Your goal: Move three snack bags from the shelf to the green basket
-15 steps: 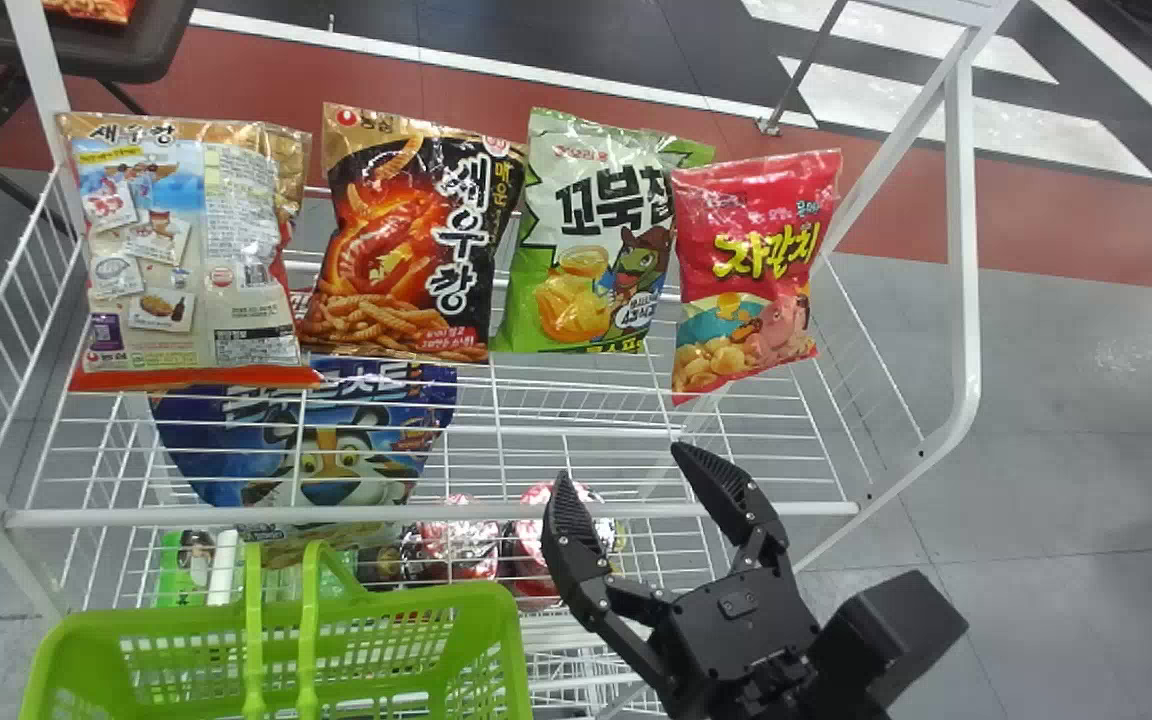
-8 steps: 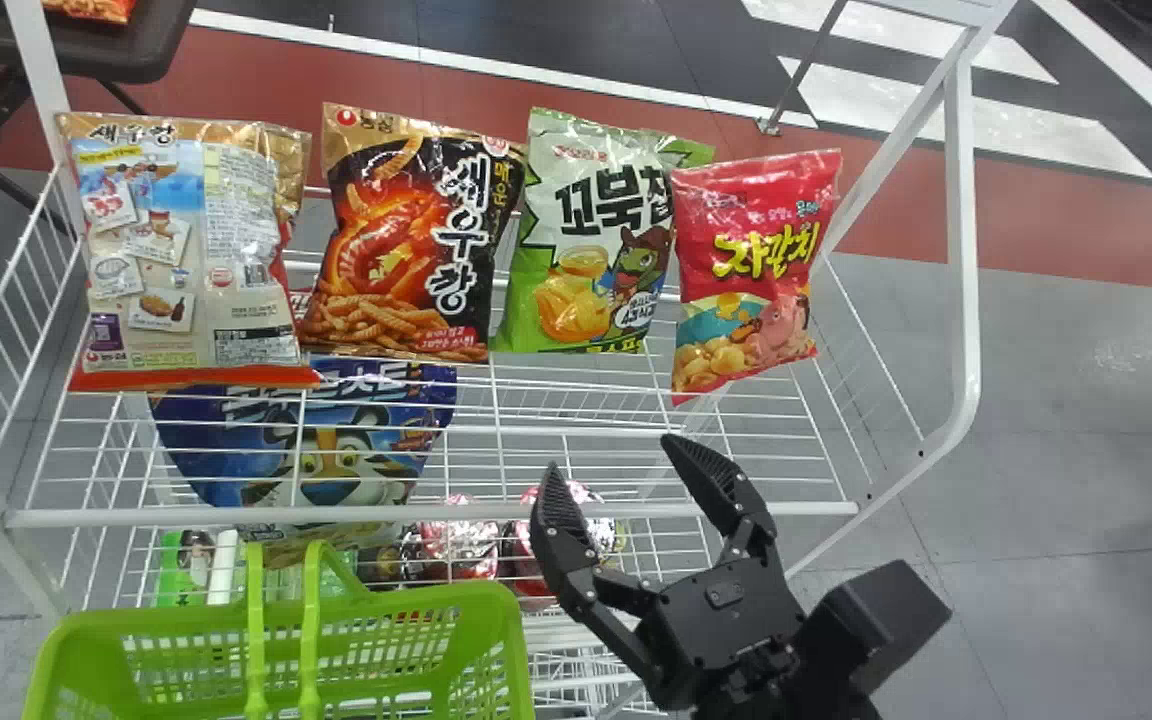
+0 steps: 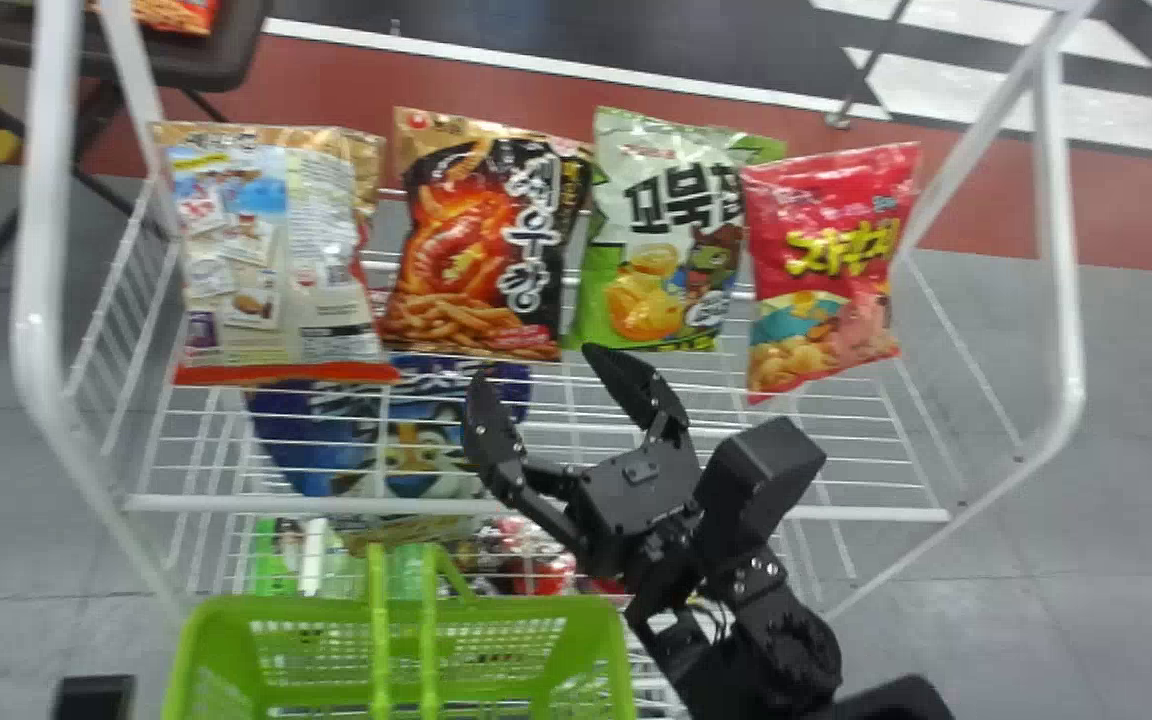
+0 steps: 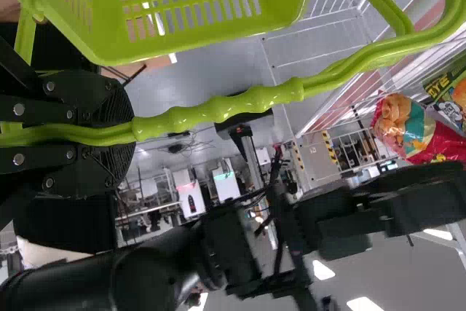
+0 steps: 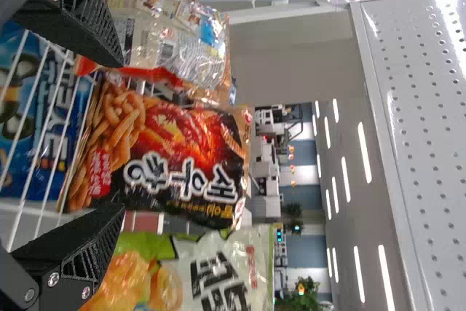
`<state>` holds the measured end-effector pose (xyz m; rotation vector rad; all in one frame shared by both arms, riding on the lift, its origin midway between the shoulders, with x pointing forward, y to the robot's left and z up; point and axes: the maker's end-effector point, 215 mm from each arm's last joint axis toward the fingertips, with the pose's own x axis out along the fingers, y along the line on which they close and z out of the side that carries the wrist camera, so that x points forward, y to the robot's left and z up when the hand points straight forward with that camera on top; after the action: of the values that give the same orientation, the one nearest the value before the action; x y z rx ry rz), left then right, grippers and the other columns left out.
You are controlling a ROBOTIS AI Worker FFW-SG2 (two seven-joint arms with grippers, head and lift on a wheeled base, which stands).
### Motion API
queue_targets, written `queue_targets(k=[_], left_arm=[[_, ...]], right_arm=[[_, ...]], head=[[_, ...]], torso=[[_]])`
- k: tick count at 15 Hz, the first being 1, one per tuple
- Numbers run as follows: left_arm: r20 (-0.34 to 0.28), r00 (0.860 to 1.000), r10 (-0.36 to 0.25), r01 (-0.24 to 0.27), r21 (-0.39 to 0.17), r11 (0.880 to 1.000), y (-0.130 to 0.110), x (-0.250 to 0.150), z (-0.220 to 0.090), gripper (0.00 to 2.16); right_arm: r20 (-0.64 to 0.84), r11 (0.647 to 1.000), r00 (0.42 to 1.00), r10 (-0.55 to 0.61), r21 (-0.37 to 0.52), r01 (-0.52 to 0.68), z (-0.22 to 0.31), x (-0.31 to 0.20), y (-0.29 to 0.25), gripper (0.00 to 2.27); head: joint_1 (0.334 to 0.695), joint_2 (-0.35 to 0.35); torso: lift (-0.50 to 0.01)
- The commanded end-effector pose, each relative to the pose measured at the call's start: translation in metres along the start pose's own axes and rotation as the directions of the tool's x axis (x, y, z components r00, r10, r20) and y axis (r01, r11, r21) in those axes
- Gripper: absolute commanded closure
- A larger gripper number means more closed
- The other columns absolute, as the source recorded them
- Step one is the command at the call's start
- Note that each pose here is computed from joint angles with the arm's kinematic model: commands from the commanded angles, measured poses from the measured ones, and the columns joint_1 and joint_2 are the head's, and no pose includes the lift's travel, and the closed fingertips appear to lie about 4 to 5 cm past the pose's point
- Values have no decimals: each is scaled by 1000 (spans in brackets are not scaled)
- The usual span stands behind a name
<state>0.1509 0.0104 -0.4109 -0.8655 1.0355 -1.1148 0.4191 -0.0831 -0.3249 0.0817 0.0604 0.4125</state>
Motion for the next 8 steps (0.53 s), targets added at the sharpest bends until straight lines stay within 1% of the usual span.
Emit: queue_targets(k=[1,2,3,7,8], left_arm=[[-4,1000,6,-6,3,1000,-1,0,-2,2142],[-6,1000,9,-9,1,1000,0,0,-3,2142],[-8,1000,10,-10,3,1000,0,0,-4,2142],[-13,1000,7,-7,10,1000,-1,2,-3,2142],[-16,1000,8,-8,10,1000,-1,2,-3,2142]], right_arm=[[-19,999,998,52,5,-52,-5,41,17,127],[-38,998,997,71,4,-70,-6,54,24,127],[-32,996,995,90,0,-90,0,65,32,127],[-76,987,984,163,-1,-163,-3,111,63,127],[-88,985,981,171,4,-172,-3,121,67,127]], head=[[695,-171],[695,-148],[695,-97],[695,-14],[695,21]], torso=[[-48],[-48],[-48],[-48],[-48]])
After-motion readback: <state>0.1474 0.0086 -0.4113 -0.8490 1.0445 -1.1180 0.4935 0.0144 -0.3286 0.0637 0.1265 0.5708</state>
